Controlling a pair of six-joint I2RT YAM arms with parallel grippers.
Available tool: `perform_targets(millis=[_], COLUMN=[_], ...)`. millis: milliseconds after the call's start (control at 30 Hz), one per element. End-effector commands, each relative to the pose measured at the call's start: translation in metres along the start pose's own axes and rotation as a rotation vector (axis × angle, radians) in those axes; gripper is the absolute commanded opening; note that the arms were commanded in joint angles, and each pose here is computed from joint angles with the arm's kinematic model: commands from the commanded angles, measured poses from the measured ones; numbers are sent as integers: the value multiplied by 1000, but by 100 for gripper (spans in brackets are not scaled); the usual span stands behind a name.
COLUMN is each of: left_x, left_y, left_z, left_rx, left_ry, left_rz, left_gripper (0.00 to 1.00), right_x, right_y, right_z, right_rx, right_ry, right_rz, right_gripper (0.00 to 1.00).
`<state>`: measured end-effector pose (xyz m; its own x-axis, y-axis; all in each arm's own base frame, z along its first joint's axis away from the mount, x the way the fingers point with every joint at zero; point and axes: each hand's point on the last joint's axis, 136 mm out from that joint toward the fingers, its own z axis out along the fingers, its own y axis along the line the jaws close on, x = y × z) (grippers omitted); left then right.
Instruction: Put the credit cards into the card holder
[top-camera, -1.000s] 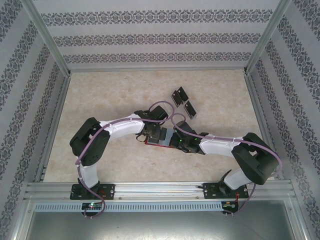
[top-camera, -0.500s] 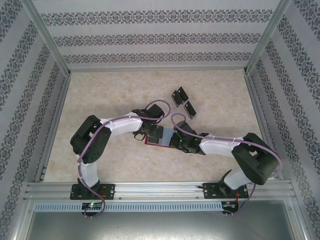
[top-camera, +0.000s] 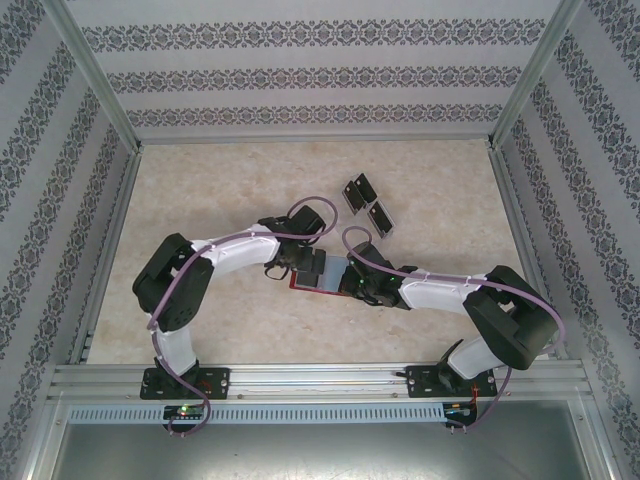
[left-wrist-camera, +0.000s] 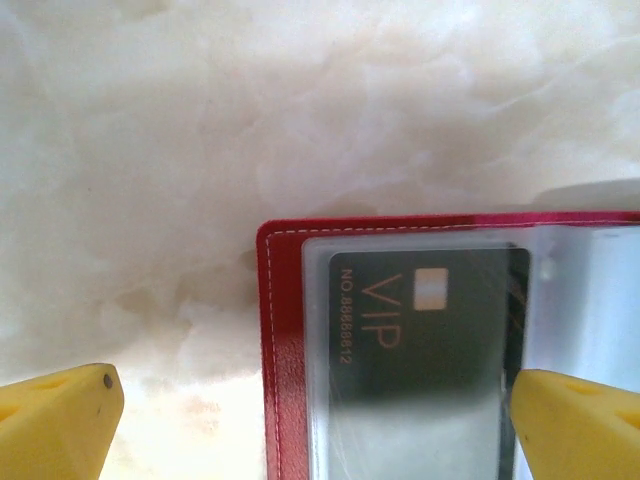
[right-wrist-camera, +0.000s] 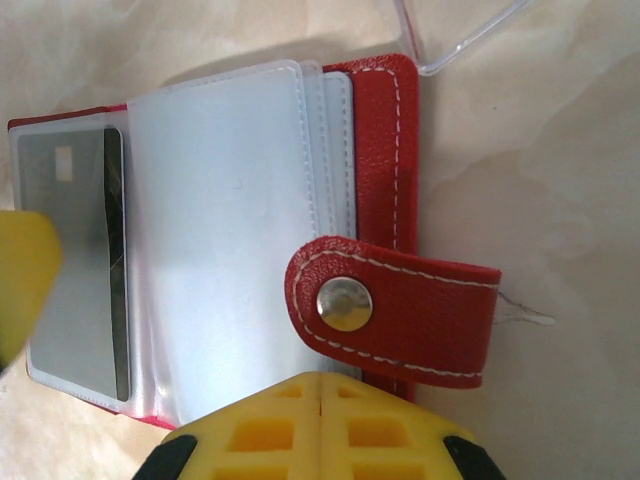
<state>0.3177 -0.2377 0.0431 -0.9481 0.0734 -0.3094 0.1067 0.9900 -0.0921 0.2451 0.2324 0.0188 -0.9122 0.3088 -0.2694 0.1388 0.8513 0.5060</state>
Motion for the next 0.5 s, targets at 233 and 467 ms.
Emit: perform_targets(millis=[233,467], left_x=[-10,-2], left_y=[27,43], left_z=[-25,-25], left_rx=[87,110], left_ry=[-39,-33], left_rz=[-131,-177], left_gripper=[100,100], right_x=[-18,-35], right_y=[51,75], right_z=[-28,-61], right_rx=[-145,-161], right_ry=[-4,-48], right_rz=[-104,-130], right_gripper=[6,21])
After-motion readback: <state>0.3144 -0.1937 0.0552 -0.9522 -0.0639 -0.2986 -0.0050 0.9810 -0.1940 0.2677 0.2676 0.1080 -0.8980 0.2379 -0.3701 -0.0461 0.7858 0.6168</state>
